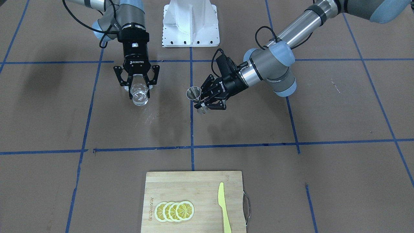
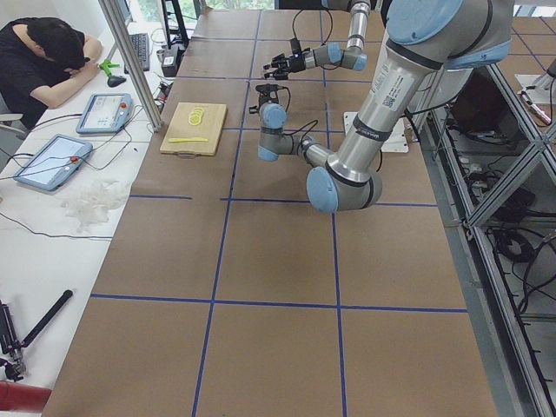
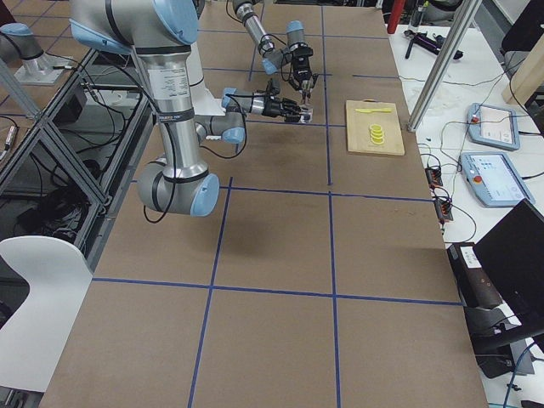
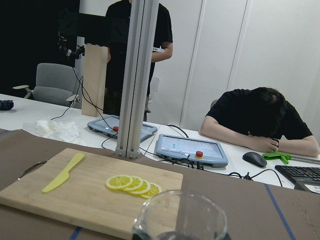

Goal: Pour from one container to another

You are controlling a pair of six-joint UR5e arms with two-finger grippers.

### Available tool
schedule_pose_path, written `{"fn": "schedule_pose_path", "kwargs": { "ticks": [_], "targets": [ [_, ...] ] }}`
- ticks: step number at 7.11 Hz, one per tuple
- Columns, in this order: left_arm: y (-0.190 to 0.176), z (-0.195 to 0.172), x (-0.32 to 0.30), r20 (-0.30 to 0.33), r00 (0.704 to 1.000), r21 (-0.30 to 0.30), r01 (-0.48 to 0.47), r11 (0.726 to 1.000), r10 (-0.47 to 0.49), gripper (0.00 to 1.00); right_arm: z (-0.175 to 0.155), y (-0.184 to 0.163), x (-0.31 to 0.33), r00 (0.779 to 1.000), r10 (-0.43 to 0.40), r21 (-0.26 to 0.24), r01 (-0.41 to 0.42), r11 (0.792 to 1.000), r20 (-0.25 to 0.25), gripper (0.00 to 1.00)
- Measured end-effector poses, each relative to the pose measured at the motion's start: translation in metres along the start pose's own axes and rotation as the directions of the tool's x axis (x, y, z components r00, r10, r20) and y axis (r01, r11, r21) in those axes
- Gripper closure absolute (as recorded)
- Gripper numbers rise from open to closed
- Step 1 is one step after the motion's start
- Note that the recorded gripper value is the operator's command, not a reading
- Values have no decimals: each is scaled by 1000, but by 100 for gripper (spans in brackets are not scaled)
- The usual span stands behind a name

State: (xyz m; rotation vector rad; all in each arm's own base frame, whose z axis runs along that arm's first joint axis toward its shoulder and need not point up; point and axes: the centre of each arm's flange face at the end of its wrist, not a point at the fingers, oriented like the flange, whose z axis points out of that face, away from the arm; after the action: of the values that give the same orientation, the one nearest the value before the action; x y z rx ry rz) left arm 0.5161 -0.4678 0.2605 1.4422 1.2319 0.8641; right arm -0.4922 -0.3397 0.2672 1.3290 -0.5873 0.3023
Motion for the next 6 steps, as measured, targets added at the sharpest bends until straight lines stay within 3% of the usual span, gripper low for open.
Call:
{"fn": "schedule_pose_path", "kwargs": {
  "ticks": [3, 5, 6],
  "targets": [
    [1, 0, 0, 0, 1000, -2, 1, 1000, -1, 100, 12, -39, -19, 990, -142, -8, 142, 990, -12, 100],
    [2, 0, 0, 1, 1000, -3, 1, 1000, -1, 100, 16, -49, -27, 982, -189, -16, 189, 982, -20, 100],
    [2, 0, 0, 1, 1000, -4, 1, 1000, -1, 100, 18, -56, -40, 969, -245, -37, 244, 969, -34, 100]
  ]
}}
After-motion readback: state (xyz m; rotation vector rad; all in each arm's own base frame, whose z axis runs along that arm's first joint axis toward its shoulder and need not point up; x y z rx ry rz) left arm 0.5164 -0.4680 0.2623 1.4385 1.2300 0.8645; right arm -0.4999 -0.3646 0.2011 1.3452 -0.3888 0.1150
